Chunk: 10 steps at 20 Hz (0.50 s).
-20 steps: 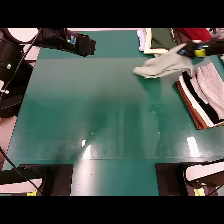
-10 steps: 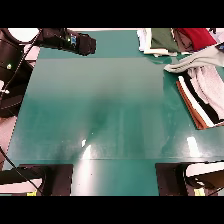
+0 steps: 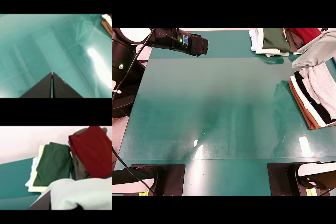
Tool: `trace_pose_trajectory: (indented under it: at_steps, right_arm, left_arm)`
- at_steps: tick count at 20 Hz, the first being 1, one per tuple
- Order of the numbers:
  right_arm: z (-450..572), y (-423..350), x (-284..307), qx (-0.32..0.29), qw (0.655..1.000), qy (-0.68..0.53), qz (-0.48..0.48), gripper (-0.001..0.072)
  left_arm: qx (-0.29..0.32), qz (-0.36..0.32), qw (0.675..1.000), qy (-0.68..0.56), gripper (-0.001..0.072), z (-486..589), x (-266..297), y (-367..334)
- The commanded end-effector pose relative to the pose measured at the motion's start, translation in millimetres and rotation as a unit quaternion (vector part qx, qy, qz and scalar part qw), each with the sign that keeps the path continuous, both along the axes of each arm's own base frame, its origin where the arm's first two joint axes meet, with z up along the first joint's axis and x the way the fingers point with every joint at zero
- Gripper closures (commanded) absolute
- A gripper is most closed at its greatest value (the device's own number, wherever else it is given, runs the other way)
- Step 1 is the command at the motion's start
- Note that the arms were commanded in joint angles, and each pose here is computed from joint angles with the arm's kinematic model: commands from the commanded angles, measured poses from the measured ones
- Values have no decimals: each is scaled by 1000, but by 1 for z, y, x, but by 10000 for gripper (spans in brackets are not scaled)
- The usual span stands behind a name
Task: Fold the shirts.
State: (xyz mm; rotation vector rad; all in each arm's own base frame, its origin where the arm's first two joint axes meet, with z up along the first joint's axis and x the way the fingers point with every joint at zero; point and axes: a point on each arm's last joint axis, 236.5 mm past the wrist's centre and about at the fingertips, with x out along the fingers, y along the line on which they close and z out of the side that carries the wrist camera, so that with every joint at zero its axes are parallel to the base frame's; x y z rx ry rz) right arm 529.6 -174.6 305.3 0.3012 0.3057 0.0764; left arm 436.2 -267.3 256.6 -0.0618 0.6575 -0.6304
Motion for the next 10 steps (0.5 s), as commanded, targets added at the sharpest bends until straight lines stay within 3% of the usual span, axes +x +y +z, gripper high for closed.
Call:
trace_pose_trajectory:
  at_steps: [1, 6, 10]
  right_arm:
    - [4, 9, -14, -49, 999, -2, 16, 690]
    - [-52, -7, -64, -145, 983, 115, -11, 690]
    - [-108, -31, -125, -128, 968, 209, -46, 690]
  left_arm:
    - [1, -1, 1000, 2, 684, -1, -1, 0]
    - [4, -2, 1000, 5, 684, -3, -2, 0]
    - [7, -4, 1000, 10, 684, -5, -4, 1]
